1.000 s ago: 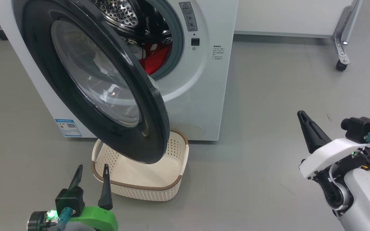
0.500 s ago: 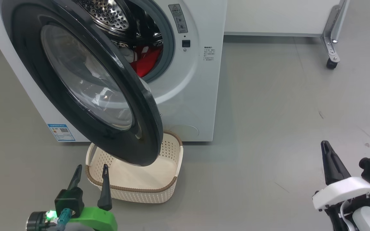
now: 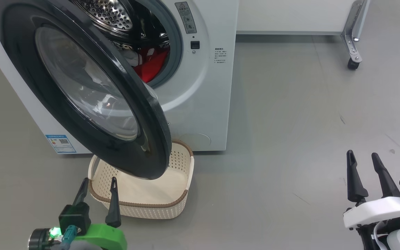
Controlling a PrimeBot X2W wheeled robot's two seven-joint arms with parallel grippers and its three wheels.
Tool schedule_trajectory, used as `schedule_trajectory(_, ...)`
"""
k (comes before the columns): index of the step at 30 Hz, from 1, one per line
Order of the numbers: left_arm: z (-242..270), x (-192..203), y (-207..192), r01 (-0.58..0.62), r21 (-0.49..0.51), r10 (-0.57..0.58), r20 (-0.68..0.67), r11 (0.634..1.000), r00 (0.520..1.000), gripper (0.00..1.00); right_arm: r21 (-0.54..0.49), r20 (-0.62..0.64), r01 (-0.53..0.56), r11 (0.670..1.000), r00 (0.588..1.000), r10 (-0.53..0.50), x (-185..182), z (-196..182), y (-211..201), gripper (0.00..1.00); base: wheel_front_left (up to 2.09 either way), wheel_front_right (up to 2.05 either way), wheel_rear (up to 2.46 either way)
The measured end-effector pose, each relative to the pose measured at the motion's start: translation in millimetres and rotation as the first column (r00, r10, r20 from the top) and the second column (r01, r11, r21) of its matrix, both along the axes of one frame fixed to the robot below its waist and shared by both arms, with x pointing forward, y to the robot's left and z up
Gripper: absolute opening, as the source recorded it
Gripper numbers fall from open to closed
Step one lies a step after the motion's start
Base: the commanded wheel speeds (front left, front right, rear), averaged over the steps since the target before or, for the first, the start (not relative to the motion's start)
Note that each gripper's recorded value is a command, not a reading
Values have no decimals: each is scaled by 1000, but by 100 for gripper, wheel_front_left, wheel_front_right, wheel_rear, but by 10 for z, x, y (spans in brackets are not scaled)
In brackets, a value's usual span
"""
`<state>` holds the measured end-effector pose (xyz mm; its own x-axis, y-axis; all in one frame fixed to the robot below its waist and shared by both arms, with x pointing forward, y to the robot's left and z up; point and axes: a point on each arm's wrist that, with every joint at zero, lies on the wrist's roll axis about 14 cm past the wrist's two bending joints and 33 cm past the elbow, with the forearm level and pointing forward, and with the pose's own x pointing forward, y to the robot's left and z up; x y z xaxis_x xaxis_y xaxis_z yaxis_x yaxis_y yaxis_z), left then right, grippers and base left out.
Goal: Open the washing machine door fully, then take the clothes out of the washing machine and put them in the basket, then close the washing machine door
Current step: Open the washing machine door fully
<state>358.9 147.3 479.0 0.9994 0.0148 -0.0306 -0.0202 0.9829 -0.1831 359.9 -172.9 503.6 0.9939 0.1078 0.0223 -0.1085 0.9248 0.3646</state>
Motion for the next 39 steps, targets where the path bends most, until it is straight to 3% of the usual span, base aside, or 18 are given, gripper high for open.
schedule_trajectory(6,-10,8,-20,6,0,-6,-3,1000,1000,100,-4,48,10,1000,999,-9,2,139,-3,100,0,0,0)
schedule_trajectory(39,-35,29,-77,21,-15,-21,-12,1000,1000,100,-43,61,2,999,998,1,-144,111,33,100,0,0,0)
